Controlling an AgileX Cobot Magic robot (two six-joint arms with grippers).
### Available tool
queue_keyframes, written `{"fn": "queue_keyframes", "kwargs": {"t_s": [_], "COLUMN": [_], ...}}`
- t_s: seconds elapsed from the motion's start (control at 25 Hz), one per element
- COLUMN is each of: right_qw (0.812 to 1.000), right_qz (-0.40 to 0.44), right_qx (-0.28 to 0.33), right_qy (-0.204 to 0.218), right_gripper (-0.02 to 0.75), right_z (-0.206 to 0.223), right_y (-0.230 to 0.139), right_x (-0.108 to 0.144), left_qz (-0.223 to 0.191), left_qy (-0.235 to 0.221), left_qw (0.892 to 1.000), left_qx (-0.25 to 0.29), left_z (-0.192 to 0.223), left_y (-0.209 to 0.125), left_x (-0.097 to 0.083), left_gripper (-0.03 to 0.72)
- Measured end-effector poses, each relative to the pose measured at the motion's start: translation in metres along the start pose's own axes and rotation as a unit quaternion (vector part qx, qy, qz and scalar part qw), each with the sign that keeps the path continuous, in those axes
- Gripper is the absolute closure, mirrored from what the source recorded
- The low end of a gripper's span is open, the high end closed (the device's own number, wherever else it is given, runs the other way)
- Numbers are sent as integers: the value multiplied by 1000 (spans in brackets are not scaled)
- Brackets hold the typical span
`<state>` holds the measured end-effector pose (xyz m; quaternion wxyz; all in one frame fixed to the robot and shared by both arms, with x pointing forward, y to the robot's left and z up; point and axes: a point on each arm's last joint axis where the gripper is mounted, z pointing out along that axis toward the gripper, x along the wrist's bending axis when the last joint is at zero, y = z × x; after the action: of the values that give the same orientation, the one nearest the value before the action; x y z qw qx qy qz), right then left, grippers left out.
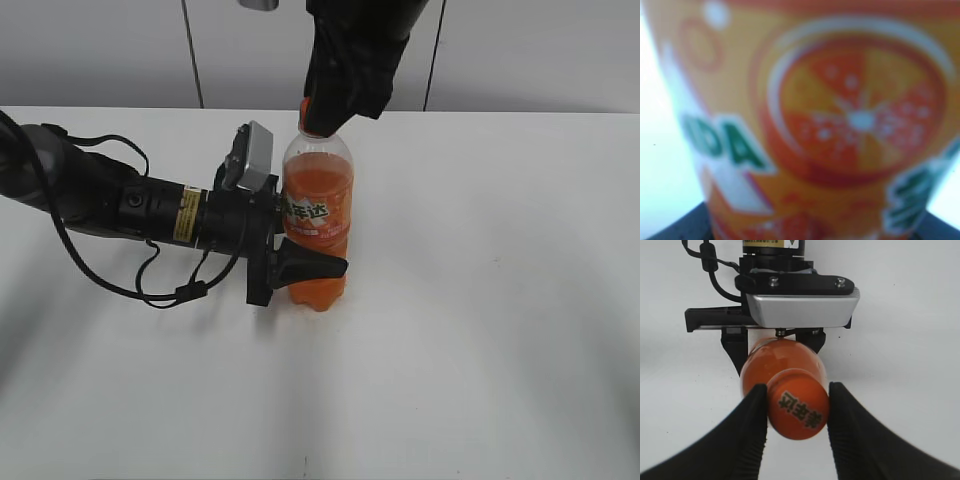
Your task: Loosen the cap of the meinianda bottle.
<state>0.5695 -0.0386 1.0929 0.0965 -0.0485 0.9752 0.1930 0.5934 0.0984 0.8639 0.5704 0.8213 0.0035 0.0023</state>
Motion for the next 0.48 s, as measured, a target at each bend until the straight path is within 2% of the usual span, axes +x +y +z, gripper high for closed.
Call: {"fn": "queue_keyframes", "kwargs": {"t_s": [0.24,0.48], "right_qw": [1000,1000], "right_qz": [1,13], "right_qx": [-3,-10], "right_qy": [-7,-4], "right_gripper": [430,371], "right_z": [-7,-7], "right_y": [1,2], "right_x": [1,2], "left_qz": [-1,-1], "left_qy": [0,0], "left_qw": [1000,1000], "left_qx": [0,0], "left_z": [0,0], "left_y": [0,0], "left_x": [0,0], "left_gripper": [287,287]}}
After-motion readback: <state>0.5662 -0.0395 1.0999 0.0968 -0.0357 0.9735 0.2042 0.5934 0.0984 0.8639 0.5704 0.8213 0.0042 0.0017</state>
